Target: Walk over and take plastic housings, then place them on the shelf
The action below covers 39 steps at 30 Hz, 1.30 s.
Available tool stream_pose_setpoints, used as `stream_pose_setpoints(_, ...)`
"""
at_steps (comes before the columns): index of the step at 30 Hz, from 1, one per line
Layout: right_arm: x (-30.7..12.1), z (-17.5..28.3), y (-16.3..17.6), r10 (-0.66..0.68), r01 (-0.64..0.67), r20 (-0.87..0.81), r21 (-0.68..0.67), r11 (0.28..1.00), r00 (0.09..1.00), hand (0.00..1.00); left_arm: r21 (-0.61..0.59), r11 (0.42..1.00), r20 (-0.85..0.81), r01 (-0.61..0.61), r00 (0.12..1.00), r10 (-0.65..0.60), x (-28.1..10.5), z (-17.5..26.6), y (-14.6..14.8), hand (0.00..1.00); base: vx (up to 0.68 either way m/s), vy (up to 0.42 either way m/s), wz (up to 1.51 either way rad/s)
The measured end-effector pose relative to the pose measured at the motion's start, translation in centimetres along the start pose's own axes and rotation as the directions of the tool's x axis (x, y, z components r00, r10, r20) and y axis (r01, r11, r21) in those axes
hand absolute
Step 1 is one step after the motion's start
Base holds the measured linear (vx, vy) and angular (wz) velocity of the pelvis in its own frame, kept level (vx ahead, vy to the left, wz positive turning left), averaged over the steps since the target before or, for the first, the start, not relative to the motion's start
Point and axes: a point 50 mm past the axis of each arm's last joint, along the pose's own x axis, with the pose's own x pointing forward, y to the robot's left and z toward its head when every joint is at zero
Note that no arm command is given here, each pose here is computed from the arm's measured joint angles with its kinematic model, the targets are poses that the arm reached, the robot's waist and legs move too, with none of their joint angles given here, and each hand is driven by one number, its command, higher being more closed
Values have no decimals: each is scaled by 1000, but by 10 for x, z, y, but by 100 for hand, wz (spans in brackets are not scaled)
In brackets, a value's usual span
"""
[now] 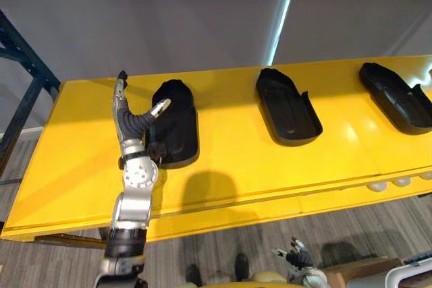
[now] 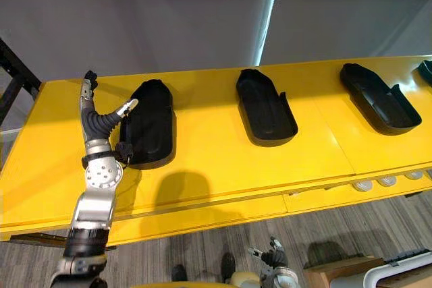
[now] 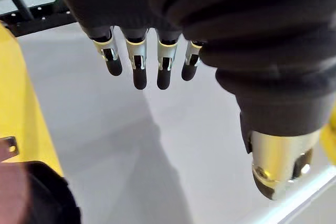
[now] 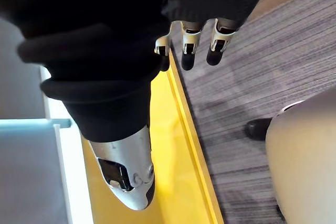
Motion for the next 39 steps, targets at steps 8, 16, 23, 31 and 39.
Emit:
stream_pose_setpoints(8,-1,-4,-6,-12,12,-8,-11,1000,1000,0,-26,996,11,85,996,-85,-65,13,4,100,8,9,7)
stream_pose_setpoints(16,-3,-8,-3,2,-2,-14,-26,1000,1000,0,-38,956,-195,291,936,-293,-116,-15,-11,100,12,9,3)
stream_pose_setpoints(23,-9,-17,0,-2,1,-30,-15,1000,1000,0,-54,913,-308,404,863,-400,-137,-38,-25,100,49,26,3)
stream_pose_setpoints(31,-12,-21,0,-14,14,-43,-11,1000,999,0,-20,884,-369,466,819,-440,-144,-54,-36,100,-12,23,-6)
stream_pose_setpoints(39,-11,-21,0,-15,15,-49,-11,1000,999,0,-33,868,-384,495,795,-469,-140,-61,-53,100,3,-3,-2)
